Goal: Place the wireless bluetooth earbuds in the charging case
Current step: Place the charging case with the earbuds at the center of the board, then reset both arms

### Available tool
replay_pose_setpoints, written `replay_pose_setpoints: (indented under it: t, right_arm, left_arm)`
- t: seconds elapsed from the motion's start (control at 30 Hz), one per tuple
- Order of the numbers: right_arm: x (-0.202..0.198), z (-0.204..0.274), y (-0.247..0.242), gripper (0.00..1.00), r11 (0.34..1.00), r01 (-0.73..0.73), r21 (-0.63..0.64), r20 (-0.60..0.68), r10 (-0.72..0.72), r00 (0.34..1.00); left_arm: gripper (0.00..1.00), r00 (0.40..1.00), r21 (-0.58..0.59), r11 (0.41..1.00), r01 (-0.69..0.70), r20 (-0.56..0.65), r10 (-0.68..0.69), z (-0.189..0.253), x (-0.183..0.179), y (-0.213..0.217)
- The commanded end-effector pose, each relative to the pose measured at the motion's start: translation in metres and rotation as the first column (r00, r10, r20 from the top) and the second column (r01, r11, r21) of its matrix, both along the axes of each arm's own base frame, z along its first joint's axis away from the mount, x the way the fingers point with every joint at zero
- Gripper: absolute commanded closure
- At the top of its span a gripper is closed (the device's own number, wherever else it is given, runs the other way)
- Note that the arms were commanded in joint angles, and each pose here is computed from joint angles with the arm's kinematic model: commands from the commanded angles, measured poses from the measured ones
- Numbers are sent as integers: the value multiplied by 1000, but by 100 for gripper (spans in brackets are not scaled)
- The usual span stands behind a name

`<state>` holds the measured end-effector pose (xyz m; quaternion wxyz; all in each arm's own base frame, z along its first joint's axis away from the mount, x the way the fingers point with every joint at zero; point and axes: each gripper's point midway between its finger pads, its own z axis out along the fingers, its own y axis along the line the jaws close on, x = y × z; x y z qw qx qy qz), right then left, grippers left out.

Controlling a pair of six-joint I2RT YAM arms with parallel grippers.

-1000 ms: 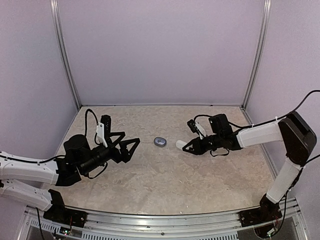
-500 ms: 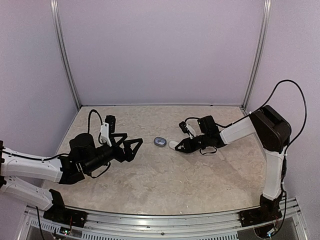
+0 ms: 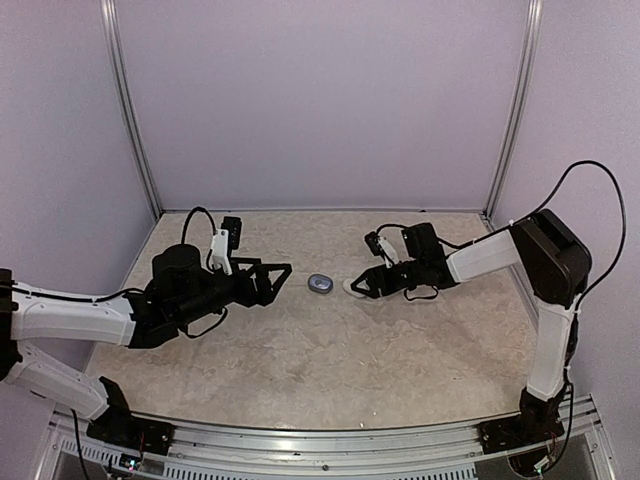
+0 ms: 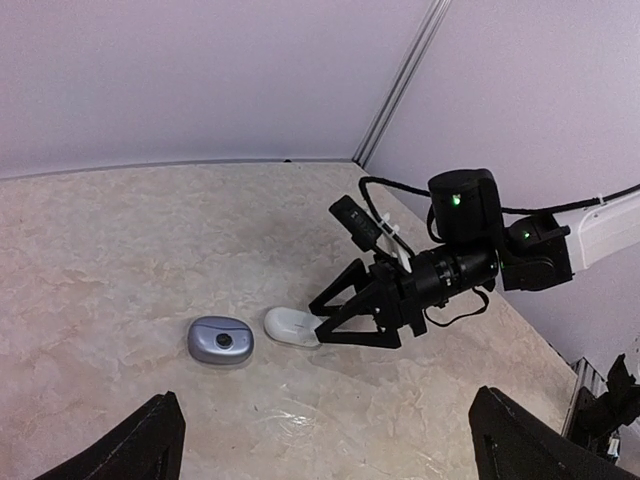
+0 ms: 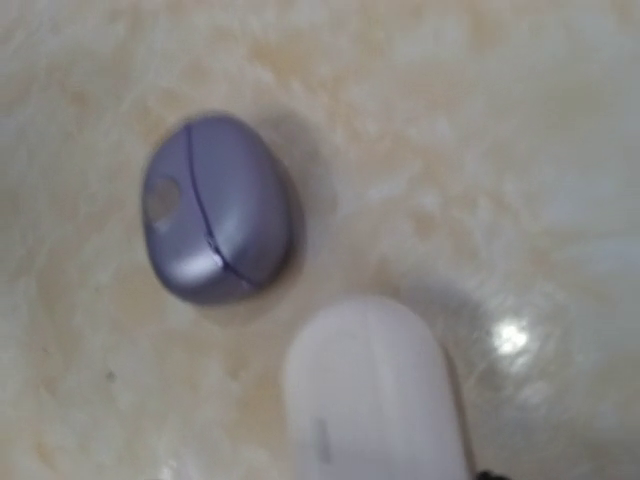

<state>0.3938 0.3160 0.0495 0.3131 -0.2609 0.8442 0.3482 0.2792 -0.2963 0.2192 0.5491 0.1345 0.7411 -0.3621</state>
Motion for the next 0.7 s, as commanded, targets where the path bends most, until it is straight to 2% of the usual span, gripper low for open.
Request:
replay_pose_setpoints:
  t: [0.0, 0.13, 0.2, 0.4, 0.67]
  right_arm:
    - [10, 43, -16, 29, 999, 41, 12, 92, -42, 995]
    - [5, 71, -27, 21, 998, 54, 32, 143, -58, 988]
    - [-4, 86, -31, 13, 998, 46, 48, 176, -54, 983]
    - [-34, 103, -48, 1, 996, 56, 68, 215, -69, 974]
    - [-77, 102, -77, 1, 989, 110, 101, 227, -131, 965]
  left_arm:
    - [1, 997, -15, 999, 31, -70, -32, 0, 9, -8]
    - [1, 995, 1, 1000, 13, -99, -13, 0, 18, -8]
    - [1, 993, 12, 1000, -10, -115, 12, 3, 23, -6]
    - [1, 984, 37, 995, -90, -154, 95, -5, 29, 8]
    - [1, 956, 73, 986, -151, -244, 165, -52, 19, 29]
